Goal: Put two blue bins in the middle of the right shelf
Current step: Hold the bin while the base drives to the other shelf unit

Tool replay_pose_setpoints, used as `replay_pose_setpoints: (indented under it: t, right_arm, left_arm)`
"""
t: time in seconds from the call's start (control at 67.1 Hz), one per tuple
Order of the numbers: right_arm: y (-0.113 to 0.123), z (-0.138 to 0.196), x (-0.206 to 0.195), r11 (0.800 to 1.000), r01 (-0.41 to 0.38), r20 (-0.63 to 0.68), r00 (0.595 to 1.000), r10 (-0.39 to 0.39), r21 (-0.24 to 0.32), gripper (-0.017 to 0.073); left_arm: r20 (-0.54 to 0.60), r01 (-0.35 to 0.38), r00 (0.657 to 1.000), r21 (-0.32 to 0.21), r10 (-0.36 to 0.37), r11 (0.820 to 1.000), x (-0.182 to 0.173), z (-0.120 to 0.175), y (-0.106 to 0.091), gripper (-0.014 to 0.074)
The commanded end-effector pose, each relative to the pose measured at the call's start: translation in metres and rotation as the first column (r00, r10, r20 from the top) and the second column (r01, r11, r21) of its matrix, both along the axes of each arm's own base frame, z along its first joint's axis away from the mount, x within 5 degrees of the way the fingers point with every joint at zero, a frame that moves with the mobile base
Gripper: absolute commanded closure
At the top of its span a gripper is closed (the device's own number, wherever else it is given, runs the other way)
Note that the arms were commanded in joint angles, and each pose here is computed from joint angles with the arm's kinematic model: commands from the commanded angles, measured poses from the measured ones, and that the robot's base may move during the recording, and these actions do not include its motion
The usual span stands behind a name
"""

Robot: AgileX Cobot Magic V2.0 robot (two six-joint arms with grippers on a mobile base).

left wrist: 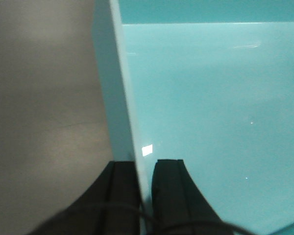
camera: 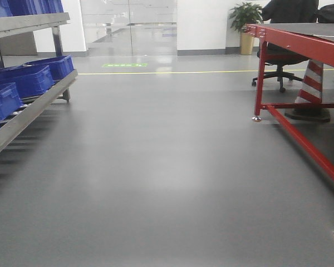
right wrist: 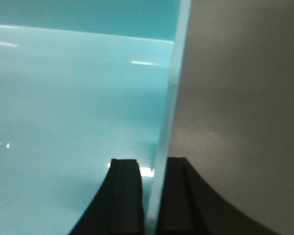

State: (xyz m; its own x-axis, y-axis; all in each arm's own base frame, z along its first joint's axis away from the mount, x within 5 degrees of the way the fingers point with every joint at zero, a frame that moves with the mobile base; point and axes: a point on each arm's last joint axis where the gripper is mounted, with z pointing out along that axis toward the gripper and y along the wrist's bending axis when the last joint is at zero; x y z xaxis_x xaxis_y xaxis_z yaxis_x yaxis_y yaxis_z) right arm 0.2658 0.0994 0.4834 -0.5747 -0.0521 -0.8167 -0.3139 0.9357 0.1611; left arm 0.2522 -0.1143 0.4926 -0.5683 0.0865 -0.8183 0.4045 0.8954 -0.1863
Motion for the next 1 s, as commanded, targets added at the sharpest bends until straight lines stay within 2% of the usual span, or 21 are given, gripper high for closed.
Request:
replay_pose_setpoints:
  t: [0.0,0.983]
  right_arm:
    - [-0.0064,0.0078,-0.0022,1.000,0.015,0.065,0.998,-0.013,-0.027,0.0711]
    - [-0.0064,0.0081,-0.0020,1.000,0.015,0.069,0.998,-0.013,-0.025,0.0711]
  left_arm:
    - [0.079,-0.016,0.997,0.020,0.015,1.000,-0.0017,0.0093,0.0047,0.0704]
    - [0.079,-0.016,0.997,0.020,0.015,1.000,-0.0017,0.0093,0.0047,0.0704]
